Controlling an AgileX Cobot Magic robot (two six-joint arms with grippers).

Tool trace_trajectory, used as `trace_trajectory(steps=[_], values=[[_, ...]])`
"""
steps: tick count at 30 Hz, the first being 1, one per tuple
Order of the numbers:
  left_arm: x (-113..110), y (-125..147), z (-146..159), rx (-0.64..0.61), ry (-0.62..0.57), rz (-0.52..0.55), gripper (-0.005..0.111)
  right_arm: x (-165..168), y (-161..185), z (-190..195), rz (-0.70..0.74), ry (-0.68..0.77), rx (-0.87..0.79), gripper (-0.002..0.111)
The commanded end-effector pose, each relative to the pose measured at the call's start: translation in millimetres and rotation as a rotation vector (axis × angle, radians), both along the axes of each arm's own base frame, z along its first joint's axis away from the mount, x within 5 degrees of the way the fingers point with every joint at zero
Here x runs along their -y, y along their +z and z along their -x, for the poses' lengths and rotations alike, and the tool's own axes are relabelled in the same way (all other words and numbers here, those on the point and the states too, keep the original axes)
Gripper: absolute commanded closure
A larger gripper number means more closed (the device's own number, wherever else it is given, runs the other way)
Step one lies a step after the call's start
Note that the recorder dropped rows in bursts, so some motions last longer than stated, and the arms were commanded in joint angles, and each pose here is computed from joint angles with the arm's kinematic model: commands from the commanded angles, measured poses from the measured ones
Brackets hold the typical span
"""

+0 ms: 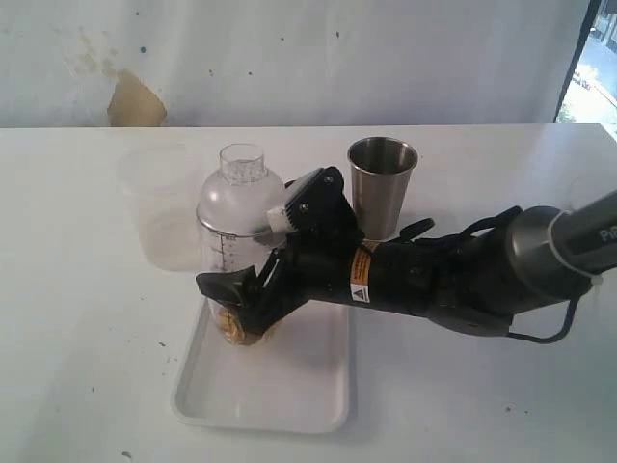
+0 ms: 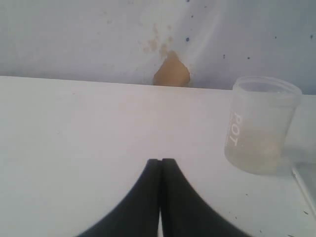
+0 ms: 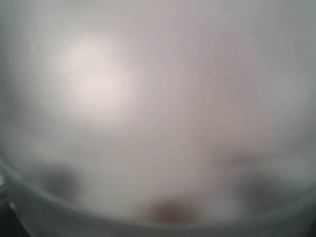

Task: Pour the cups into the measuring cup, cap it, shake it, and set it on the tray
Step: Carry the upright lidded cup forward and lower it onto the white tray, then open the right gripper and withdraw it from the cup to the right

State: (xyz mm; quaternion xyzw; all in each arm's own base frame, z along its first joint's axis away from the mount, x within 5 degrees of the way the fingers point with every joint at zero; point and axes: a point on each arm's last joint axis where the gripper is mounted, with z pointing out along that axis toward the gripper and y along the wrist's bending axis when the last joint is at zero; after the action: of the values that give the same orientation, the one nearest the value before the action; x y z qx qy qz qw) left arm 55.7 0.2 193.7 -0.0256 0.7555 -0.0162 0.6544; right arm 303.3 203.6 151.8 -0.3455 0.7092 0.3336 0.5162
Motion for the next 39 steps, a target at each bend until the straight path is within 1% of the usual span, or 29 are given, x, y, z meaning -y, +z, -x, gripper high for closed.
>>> trace_trajectory(steps=[1, 2, 5, 7, 10, 12, 13, 14, 15, 20, 24, 25, 26, 30, 33, 39], values=[[0, -2, 0, -0.003, -0.001, -0.002, 0.107, 0, 6, -1, -0.027, 0.008, 0.03, 0.108], [0, -2, 0, -0.003, -0.001, -0.002, 0.107, 0, 5, -1, -0.025, 0.007, 0.029, 0.107], [0, -2, 0, -0.003, -0.001, -0.002, 0.107, 0, 4, -2, -0.011, 0.001, 0.022, 0.092], [0, -2, 0, -0.003, -0.001, -0.002, 0.107, 1, 3, -2, 0.0, -0.004, 0.017, 0.076], [0, -2, 0, -0.003, -0.001, -0.002, 0.107, 2, 2, -3, 0.004, -0.02, 0.008, 0.048], [0, -2, 0, -0.003, -0.001, -0.002, 0.107, 3, 1, -4, 0.025, -0.031, -0.001, 0.035], [0, -2, 0, -0.003, -0.001, -0.002, 0.107, 3, 1, -4, 0.042, -0.04, -0.005, 0.029], [0, -2, 0, -0.003, -0.001, -0.002, 0.107, 4, 1, -4, 0.05, -0.044, -0.008, 0.026], [0, -2, 0, -0.003, -0.001, -0.002, 0.107, 5, 2, -4, 0.066, -0.051, -0.009, 0.023], [0, -2, 0, -0.003, -0.001, -0.002, 0.107, 5, 12, -3, 0.053, -0.051, 0.014, 0.024], [0, -2, 0, -0.003, -0.001, -0.002, 0.107, 5, 13, -3, 0.086, -0.035, 0.061, 0.022], [0, -2, 0, -0.003, -0.001, -0.002, 0.107, 5, 14, -3, 0.085, -0.035, 0.063, 0.019], [0, -2, 0, -0.003, -0.001, -0.002, 0.107, 5, 15, -3, 0.084, -0.035, 0.065, 0.013], [0, -2, 0, -0.003, -0.001, -0.002, 0.107, 6, 17, -3, 0.087, -0.041, 0.062, 0.003], [0, -2, 0, -0.003, -0.001, -0.002, 0.107, 8, 28, 0, 0.077, -0.047, 0.083, 0.003], [0, -2, 0, -0.003, -0.001, -0.002, 0.107, 13, 48, 3, 0.105, -0.08, 0.115, 0.003]])
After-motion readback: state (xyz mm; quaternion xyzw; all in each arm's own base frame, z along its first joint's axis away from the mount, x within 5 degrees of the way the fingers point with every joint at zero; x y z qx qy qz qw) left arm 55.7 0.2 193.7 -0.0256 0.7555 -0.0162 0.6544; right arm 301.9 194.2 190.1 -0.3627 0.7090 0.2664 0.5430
